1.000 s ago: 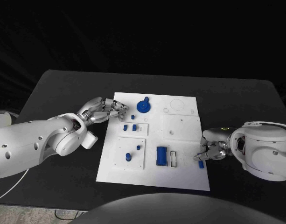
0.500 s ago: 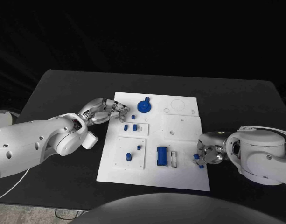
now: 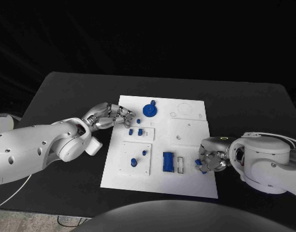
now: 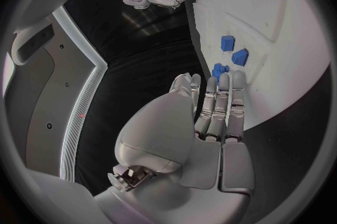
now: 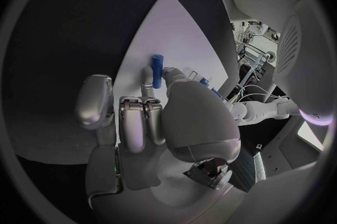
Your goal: Assemble the parts on the task board
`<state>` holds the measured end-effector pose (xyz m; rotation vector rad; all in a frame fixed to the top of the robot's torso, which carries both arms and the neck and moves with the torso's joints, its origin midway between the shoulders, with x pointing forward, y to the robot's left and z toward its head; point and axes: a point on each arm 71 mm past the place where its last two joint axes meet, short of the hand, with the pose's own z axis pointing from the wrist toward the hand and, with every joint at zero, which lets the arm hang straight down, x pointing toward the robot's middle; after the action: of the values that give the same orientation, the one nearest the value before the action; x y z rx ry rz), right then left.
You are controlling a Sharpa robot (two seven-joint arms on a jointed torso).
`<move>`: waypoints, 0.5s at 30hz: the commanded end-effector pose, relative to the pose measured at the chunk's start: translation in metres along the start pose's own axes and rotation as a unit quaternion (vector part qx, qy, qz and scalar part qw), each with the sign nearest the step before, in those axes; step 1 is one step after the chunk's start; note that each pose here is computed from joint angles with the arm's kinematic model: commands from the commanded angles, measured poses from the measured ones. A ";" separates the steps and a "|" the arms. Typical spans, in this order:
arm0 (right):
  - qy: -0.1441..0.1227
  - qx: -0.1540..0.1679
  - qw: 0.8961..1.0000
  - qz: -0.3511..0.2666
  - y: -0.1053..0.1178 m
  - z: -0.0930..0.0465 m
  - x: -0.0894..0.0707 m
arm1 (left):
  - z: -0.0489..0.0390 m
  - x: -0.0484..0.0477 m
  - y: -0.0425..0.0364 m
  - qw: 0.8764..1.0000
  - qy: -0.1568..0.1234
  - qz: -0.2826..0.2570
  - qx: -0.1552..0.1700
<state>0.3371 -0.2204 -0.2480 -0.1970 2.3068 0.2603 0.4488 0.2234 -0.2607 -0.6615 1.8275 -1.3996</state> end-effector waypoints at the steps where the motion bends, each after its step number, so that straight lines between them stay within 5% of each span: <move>1: 0.059 0.002 0.992 0.108 -0.004 0.001 0.015 | 0.0002 0.0029 -0.0004 1.000 0.015 0.003 0.004; 6: 0.122 0.005 0.959 0.255 -0.007 -0.001 0.017 | -0.0002 0.0043 -0.0012 1.000 0.022 0.020 0.009; 15: 0.136 0.014 0.916 0.377 -0.006 -0.001 0.011 | -0.0012 0.0040 -0.0025 0.999 0.021 0.027 0.017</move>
<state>0.3330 -0.2287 -0.2550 0.5106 2.5487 0.5375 0.4471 0.2225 -0.2606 -0.6032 1.8400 -1.3934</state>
